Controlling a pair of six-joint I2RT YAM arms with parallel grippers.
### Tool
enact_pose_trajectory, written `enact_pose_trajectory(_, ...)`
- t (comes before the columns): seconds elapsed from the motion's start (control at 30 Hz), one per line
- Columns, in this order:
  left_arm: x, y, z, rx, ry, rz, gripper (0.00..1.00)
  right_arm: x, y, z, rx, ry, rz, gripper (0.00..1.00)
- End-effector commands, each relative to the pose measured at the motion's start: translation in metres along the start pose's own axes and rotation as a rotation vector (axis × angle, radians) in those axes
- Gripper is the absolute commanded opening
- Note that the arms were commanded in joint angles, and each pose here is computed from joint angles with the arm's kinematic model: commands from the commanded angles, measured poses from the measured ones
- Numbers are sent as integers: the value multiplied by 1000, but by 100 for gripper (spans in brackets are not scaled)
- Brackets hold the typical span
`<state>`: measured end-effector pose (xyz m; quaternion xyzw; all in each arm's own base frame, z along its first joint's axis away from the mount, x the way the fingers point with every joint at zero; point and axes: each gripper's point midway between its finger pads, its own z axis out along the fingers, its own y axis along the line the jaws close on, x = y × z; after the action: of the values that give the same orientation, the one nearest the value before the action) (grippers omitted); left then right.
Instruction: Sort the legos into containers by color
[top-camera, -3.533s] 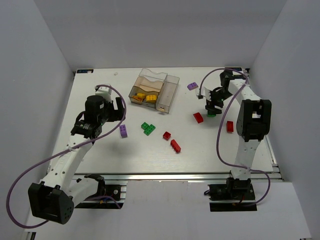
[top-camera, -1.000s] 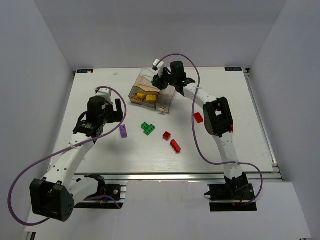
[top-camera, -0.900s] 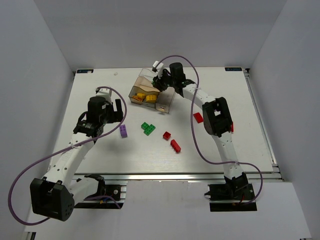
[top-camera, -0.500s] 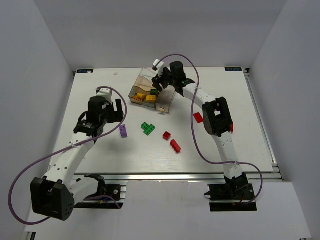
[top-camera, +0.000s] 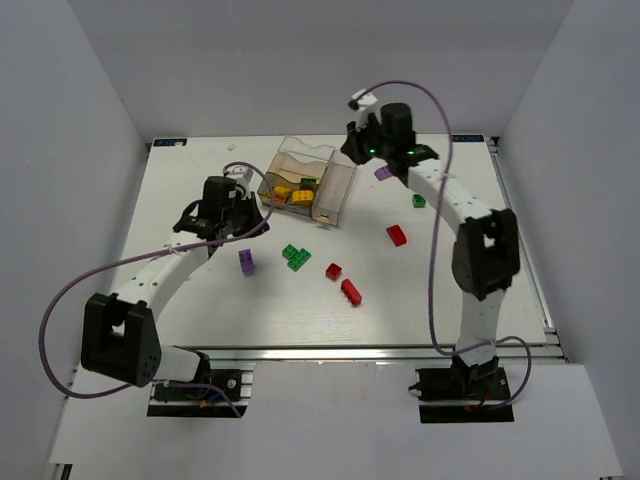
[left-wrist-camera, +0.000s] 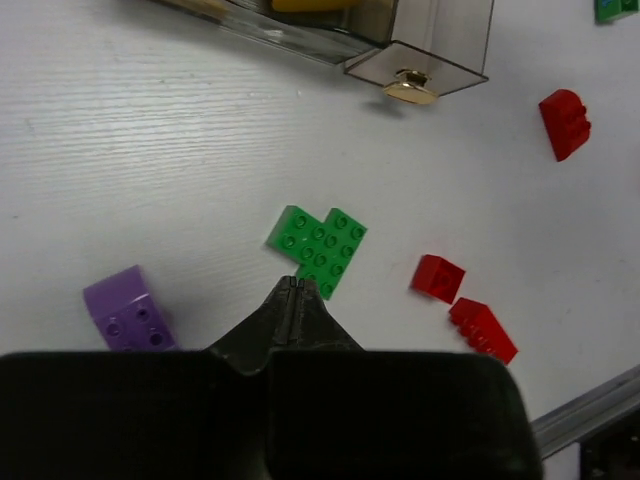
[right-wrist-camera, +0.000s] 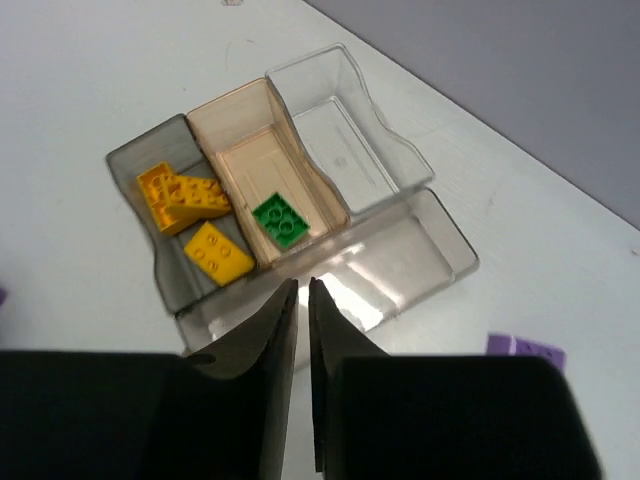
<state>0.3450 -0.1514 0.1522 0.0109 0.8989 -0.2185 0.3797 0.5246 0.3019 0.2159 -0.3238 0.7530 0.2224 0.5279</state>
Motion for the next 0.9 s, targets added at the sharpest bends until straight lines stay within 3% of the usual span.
enact_pose_trajectory(0.0,-6,-27,-5,20,30,-139,0,1,5,-65,-51,69,230,16)
enact_pose_trajectory(0.03,6,-30,0,-4,82,-147,4,33,4,-79,-65,145,291,20)
enact_pose_trajectory(0.07,10,-32,4,-23,96,-148,28,25,19,-98,-124,129,295,23)
enact_pose_trajectory(0.13,21,-43,14,-31,159,-97,54,38,39,-130,-205,125,312,41)
enact_pose_trajectory(0.17,25,-42,18,-51,184,-63,67,42,46,-139,-231,121,308,55)
enact_pose_trajectory(0.23,29,-41,21,-90,237,22,76,31,58,-165,-277,65,292,66)
enact_pose_trajectory(0.27,37,-35,29,-114,275,70,77,48,67,-172,-314,73,280,73)
enact_pose_trajectory(0.37,50,-28,39,-148,318,157,77,46,69,-196,-308,28,228,74)
enact_pose_trajectory(0.53,51,-13,58,-212,306,278,62,44,63,-209,-305,-18,205,74)
enact_pose_trajectory(0.6,56,-10,66,-243,328,278,51,47,61,-209,-320,-13,227,74)
enact_pose_trajectory(0.7,58,-14,74,-268,335,230,54,53,58,-208,-328,-1,249,73)
enact_pose_trajectory(0.73,56,-10,74,-300,325,212,63,54,57,-208,-337,2,259,73)
enact_pose_trajectory(0.87,55,-13,77,-373,286,8,73,56,54,-210,-336,3,268,72)
